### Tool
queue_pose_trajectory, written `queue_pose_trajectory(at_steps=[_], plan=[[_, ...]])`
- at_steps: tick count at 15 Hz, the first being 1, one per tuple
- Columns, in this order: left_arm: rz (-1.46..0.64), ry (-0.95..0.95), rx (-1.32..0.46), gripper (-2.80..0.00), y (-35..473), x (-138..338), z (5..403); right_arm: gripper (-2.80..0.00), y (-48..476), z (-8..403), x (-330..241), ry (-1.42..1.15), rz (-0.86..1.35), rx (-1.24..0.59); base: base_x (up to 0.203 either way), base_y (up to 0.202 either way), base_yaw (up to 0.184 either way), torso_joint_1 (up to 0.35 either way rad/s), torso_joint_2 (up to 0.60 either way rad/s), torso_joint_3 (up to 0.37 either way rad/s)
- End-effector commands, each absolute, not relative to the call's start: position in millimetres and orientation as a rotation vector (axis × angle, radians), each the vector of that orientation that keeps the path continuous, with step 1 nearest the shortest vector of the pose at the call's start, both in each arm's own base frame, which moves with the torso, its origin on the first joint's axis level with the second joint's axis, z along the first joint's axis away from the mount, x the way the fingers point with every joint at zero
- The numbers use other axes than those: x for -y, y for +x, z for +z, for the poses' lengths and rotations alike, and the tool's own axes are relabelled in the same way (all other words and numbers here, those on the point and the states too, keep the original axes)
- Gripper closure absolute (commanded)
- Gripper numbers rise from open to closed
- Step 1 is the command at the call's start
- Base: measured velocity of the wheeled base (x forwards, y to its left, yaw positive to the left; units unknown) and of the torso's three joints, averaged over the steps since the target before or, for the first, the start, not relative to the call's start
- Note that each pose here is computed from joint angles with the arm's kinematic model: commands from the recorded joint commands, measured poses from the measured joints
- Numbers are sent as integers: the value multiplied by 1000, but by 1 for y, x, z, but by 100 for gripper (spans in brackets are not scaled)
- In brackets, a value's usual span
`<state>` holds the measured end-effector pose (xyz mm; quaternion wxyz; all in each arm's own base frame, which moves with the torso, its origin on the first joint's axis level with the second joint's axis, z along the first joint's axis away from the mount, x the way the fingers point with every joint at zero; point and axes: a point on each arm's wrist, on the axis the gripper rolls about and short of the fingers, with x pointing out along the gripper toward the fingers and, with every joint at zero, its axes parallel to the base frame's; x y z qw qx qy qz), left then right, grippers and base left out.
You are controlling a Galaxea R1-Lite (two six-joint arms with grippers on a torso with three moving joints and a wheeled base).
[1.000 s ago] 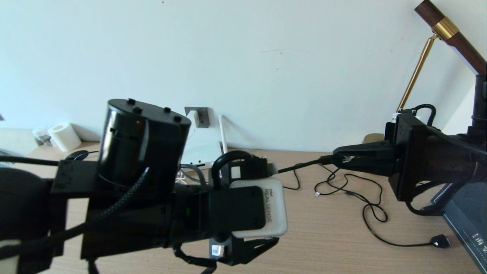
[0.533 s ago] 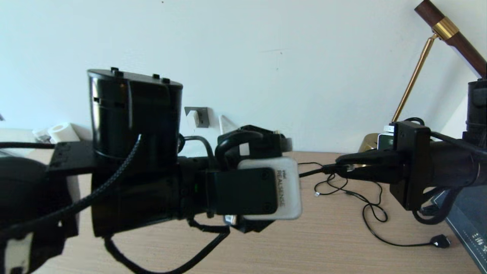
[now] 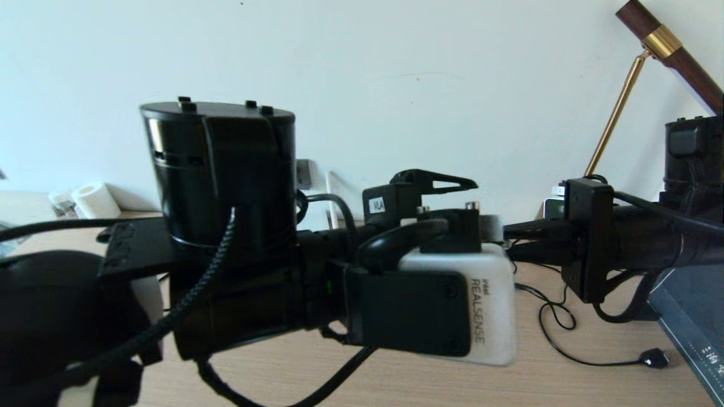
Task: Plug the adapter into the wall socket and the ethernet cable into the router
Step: Hand it to the other hand
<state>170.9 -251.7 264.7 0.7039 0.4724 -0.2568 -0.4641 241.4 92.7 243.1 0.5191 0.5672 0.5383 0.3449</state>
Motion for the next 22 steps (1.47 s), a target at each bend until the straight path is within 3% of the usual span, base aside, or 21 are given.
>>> queue_pose_trajectory(at_steps=[1, 11, 18, 22], plan=[[-1073, 1018, 657, -280, 174, 263, 247, 0, 243, 243, -93, 1369, 826, -1302, 0, 0, 0, 0, 0, 0], [-1073, 1041, 614, -280, 193, 255, 221, 0, 231, 248, -90, 1373, 843, -1300, 0, 0, 0, 0, 0, 0], [-1101, 988, 723, -280, 208, 264, 230, 0, 244, 239, -94, 1371, 848, -1303, 0, 0, 0, 0, 0, 0], [-1149, 945, 753, -280, 222, 264, 212, 0, 253, 234, -95, 1375, 842, -1301, 0, 0, 0, 0, 0, 0]])
